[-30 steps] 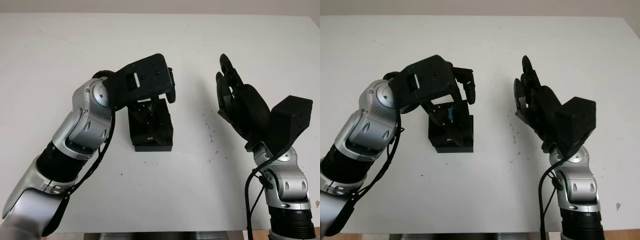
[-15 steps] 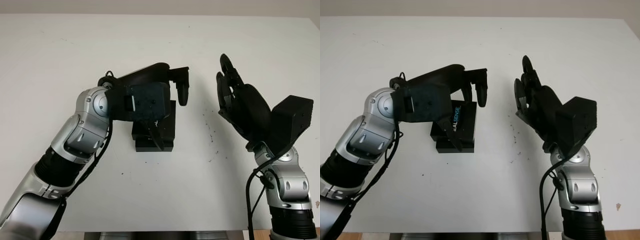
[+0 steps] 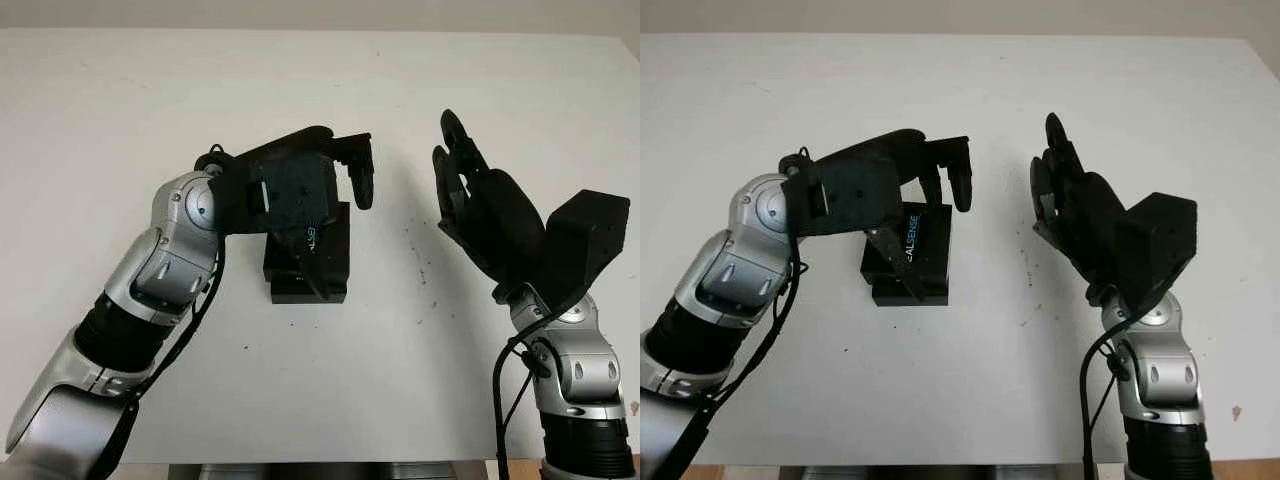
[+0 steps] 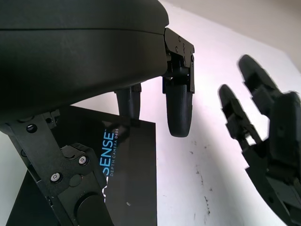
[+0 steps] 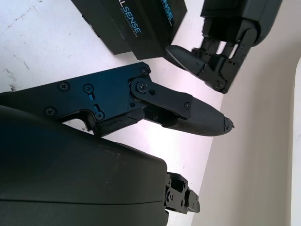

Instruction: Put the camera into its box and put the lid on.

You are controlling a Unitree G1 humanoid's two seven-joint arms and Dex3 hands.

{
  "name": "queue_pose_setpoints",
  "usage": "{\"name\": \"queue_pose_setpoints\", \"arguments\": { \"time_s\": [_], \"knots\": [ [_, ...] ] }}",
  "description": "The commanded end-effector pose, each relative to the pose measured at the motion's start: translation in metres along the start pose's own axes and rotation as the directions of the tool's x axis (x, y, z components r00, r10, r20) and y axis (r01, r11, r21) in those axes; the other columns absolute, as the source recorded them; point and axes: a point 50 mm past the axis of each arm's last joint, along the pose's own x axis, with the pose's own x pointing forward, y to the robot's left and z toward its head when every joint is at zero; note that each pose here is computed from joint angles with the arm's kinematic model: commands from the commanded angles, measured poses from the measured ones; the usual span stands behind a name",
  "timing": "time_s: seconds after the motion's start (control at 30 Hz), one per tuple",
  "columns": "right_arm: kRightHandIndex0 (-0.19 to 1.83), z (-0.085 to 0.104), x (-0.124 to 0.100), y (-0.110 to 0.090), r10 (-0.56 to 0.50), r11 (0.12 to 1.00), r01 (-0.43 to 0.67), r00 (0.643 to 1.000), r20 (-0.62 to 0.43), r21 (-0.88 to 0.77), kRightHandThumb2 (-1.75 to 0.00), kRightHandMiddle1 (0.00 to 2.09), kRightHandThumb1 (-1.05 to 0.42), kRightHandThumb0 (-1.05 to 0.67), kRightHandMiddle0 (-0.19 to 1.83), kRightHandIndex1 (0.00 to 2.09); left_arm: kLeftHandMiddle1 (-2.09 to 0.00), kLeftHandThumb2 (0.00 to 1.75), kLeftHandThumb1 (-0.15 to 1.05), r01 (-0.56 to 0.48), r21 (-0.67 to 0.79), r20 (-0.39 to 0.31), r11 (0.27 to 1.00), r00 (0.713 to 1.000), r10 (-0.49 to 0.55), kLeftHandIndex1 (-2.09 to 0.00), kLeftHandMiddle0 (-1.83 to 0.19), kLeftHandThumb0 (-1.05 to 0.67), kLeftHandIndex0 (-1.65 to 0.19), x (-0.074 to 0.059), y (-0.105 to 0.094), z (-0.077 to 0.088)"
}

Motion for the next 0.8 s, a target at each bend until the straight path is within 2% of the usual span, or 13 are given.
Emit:
{"name": "queue_pose_setpoints", "arguments": {
  "time_s": [0.0, 0.17, 0.27, 0.5, 0.63, 0.77],
  "knots": [
    [-0.19, 0.003, -0.003, -0.003, 0.000, 1.000, 0.000, 1.000, 0.006, -0.015, -0.71, 0.00, -1.05, -0.71, -0.19, 0.00, -2.01, 0.12, 1.05, 0.027, -0.038, -0.038, 0.999, 0.999, -0.028, -1.90, -0.28, -0.32, -0.16, 0.001, -0.007, -0.003],
    [-0.19, 0.001, -0.002, -0.002, 0.008, 1.000, -0.008, 1.000, 0.006, -0.014, -0.72, 0.00, -1.05, -0.70, -0.19, 0.00, -2.00, 0.12, 1.05, 0.027, -0.131, -0.031, 0.991, 0.999, -0.031, -1.94, -0.39, -0.32, -0.19, 0.000, -0.001, -0.005],
    [-0.19, 0.001, -0.001, 0.000, 0.010, 1.000, -0.010, 1.000, 0.009, -0.018, -0.74, 0.00, -1.05, -0.69, -0.19, 0.00, -2.00, 0.11, 1.05, 0.006, -0.135, -0.053, 0.991, 0.998, -0.014, -1.93, -0.43, -0.33, -0.22, -0.002, 0.004, -0.003],
    [-0.19, 0.000, -0.001, 0.001, 0.001, 1.000, -0.001, 1.000, 0.013, -0.009, -0.73, 0.00, -1.05, -0.71, -0.19, 0.00, -1.99, 0.11, 1.05, -0.019, -0.096, -0.054, 0.995, 0.998, 0.014, -1.98, -0.34, -0.34, -0.16, -0.004, 0.009, -0.001],
    [-0.19, -0.001, -0.001, 0.000, 0.011, 1.000, -0.011, 1.000, 0.009, -0.017, -0.74, 0.00, -1.05, -0.72, -0.19, 0.00, -1.97, 0.11, 1.05, -0.007, -0.094, -0.054, 0.996, 0.999, 0.002, -1.99, -0.37, -0.34, -0.18, -0.005, 0.010, -0.001],
    [-0.19, -0.001, -0.001, -0.001, 0.008, 1.000, -0.008, 1.000, 0.012, -0.013, -0.72, 0.00, -1.05, -0.72, -0.19, 0.00, -1.94, 0.10, 1.05, -0.003, -0.104, -0.060, 0.995, 0.998, -0.003, -1.97, -0.30, -0.33, -0.17, -0.005, 0.008, -0.004]
  ]
}}
